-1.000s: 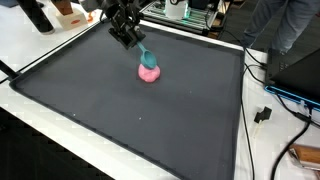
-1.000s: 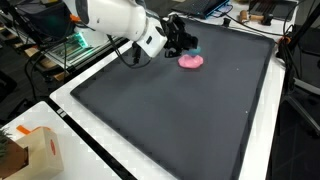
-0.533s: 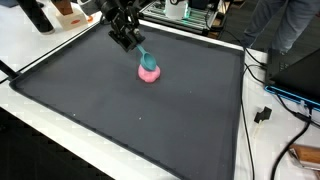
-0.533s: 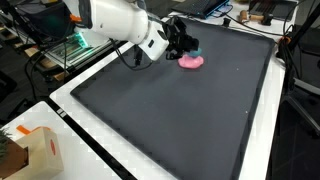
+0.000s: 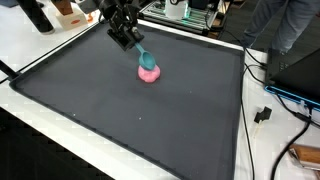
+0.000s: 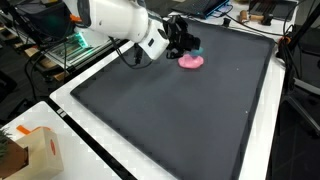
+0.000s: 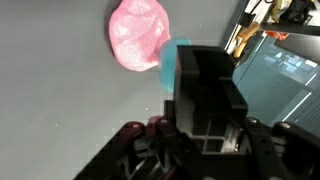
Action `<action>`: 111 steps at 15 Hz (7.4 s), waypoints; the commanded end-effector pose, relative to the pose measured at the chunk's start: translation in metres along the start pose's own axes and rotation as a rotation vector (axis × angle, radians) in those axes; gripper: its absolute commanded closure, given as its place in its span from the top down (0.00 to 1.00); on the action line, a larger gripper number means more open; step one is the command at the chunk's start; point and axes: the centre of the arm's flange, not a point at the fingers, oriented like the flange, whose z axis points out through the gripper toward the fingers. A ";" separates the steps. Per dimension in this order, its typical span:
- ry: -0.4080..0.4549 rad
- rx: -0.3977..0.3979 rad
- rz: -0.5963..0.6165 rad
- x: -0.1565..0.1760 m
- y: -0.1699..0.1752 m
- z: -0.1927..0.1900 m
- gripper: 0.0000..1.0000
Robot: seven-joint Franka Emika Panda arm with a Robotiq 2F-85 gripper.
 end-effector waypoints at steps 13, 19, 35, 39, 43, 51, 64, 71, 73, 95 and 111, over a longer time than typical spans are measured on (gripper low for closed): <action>-0.107 -0.270 -0.141 0.035 -0.101 -0.011 0.25; -0.149 -0.506 -0.311 0.036 -0.140 0.013 0.25; -0.224 -0.676 -0.449 0.039 -0.163 0.036 0.25; -0.280 -0.859 -0.468 0.046 -0.183 0.050 0.25; -0.305 -1.001 -0.476 0.057 -0.183 0.050 0.25; -0.390 -1.242 -0.428 0.072 -0.237 0.110 0.25; -0.339 -1.596 -0.416 0.036 -0.202 0.203 0.25; -0.332 -1.711 -0.408 0.019 -0.180 0.228 0.25; -0.330 -1.735 -0.411 0.016 -0.174 0.233 0.25; -0.347 -1.680 -0.344 0.034 -0.154 0.216 0.25; -0.333 -1.226 -0.348 0.092 -0.211 0.117 0.25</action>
